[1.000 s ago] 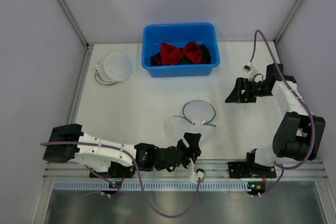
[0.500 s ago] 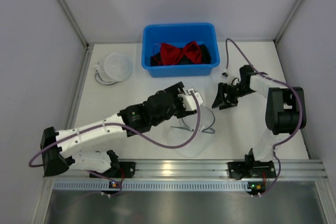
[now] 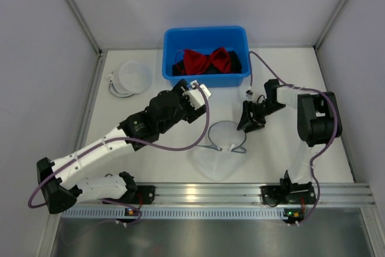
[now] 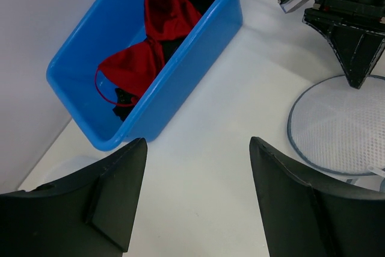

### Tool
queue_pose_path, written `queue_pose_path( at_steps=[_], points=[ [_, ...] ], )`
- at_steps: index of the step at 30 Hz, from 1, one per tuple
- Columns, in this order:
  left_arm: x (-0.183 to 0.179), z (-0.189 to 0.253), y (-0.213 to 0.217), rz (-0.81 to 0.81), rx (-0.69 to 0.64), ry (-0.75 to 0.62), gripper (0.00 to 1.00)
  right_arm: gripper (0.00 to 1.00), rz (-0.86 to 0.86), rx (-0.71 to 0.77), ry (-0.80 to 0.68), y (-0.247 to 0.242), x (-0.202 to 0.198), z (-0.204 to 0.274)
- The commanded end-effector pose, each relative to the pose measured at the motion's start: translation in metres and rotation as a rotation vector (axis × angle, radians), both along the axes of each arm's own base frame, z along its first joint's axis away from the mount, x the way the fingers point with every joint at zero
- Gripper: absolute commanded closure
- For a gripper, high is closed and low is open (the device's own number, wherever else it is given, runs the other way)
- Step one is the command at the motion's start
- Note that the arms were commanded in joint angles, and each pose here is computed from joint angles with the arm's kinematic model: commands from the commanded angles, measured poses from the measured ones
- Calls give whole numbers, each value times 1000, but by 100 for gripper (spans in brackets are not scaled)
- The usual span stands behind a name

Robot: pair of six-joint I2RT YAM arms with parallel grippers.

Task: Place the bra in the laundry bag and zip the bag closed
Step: Adjust the laundry bag at the center of the board.

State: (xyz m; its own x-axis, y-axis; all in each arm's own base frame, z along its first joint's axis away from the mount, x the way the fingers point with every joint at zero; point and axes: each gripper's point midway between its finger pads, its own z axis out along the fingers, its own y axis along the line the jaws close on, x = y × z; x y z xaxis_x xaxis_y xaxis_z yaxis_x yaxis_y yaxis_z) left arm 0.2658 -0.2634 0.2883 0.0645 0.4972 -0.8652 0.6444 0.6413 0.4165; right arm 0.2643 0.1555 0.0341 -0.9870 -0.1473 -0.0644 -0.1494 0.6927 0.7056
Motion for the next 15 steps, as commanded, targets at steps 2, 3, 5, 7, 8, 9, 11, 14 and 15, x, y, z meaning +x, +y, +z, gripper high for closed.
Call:
queue_pose_path(
  at_steps=[2,3,5,7,8,9,11,14,15],
  points=[
    [4,21,4,16,-84,-6,25,49,15,73,115,10,-18,-8],
    [5,21,4,16,-87,-3,25,58,16,80,119,11,-16,-8],
    [8,22,6,29,-90,-4,25,67,13,125,135,15,-15,-4],
    [10,22,10,39,-85,-8,25,83,3,187,119,18,-11,8],
    [11,21,11,45,-92,-1,25,100,-8,212,107,18,-8,15],
    [14,20,15,58,-94,1,25,100,-20,231,93,16,-5,21],
    [16,18,17,74,-109,17,25,100,-69,287,21,7,10,43],
    [23,15,23,103,-121,34,25,100,-184,314,-106,-23,37,73],
    [25,15,25,112,-122,33,25,100,-206,312,-144,-32,44,80]
  ],
)
